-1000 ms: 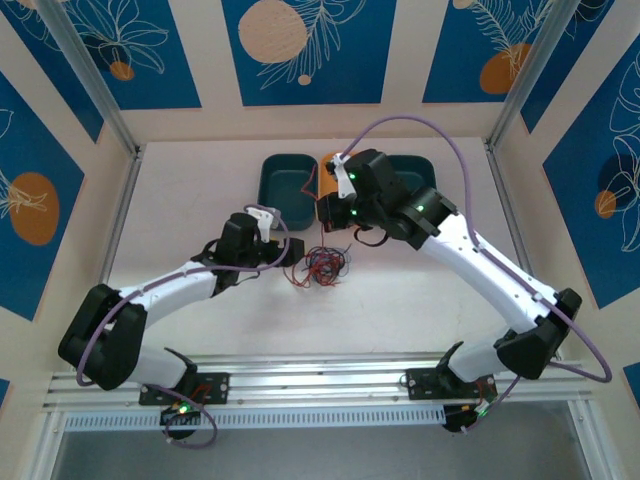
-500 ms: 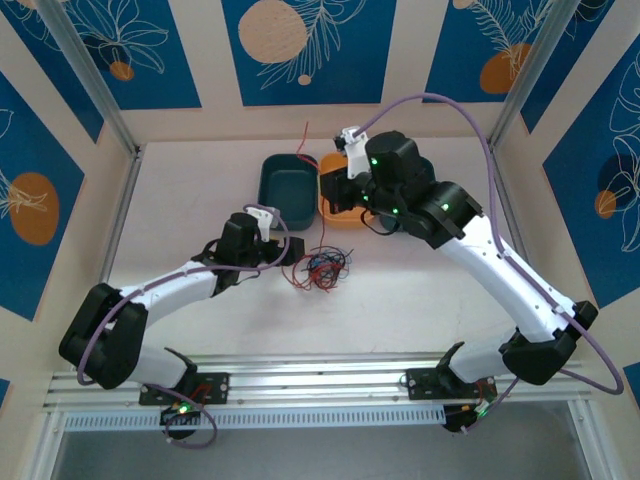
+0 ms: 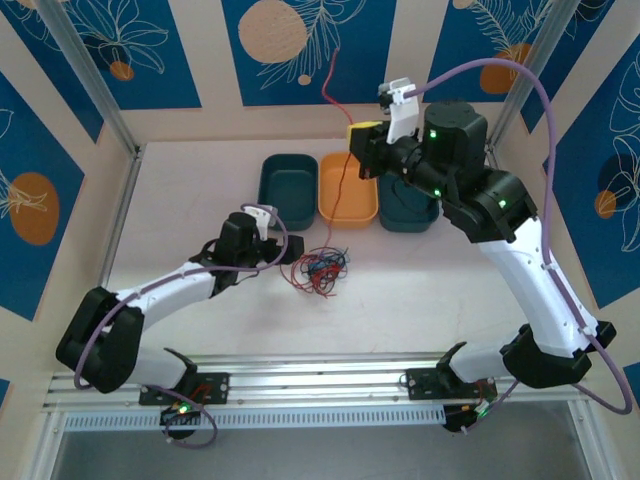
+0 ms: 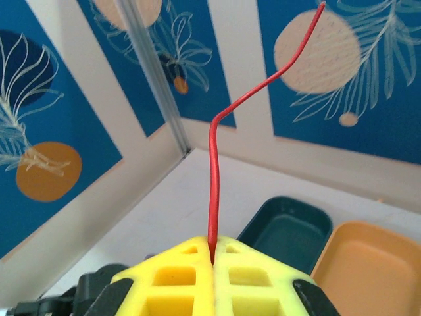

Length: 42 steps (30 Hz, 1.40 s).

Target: Untangle the cables

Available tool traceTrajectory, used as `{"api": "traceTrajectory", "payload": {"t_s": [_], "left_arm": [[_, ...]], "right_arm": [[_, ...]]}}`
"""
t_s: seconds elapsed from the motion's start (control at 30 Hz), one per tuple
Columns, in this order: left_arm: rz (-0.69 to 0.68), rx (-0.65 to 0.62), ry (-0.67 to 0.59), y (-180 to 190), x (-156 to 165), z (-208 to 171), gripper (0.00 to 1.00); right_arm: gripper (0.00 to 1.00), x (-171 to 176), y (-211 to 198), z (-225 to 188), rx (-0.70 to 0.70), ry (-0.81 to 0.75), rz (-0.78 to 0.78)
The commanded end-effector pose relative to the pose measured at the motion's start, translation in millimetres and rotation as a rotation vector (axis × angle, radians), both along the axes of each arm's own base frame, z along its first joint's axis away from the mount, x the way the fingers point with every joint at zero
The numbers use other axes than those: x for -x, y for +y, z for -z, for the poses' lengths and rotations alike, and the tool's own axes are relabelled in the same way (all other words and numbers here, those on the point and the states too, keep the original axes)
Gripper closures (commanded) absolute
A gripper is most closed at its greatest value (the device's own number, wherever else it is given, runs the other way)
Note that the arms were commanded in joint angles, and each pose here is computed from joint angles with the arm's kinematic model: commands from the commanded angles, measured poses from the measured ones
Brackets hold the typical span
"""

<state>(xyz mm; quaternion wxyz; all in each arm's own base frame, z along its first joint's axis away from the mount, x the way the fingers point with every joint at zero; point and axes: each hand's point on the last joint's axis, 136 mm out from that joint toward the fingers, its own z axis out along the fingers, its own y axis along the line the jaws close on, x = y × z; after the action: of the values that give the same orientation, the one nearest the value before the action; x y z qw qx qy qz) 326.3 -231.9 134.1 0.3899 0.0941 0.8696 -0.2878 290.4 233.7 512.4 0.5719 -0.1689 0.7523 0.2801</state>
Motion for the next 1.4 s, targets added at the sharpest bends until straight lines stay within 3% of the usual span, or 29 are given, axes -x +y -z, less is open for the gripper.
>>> {"api": "traceTrajectory", "payload": {"t_s": [0.0, 0.4, 0.77, 1.37], "left_arm": [[-0.025, -0.011, -0.036, 6, 1, -10, 0.0], [-0.106, -0.048, -0.104, 26, -1, -61, 0.0], [-0.174, -0.051, -0.161, 39, -6, -112, 0.0], [-0.217, -0.098, -0.133, 53, 0, -85, 0.0]], "right_arm": [[1.0, -18, -19, -13, 0.025, -0.054, 0.081], [1.0, -118, -100, 24, 0.029, 0.101, 0.337], [1.0, -142, -157, 59, -0.004, 0.227, 0.428], [1.0, -187, -210, 93, 0.054, 0.237, 0.555]]}}
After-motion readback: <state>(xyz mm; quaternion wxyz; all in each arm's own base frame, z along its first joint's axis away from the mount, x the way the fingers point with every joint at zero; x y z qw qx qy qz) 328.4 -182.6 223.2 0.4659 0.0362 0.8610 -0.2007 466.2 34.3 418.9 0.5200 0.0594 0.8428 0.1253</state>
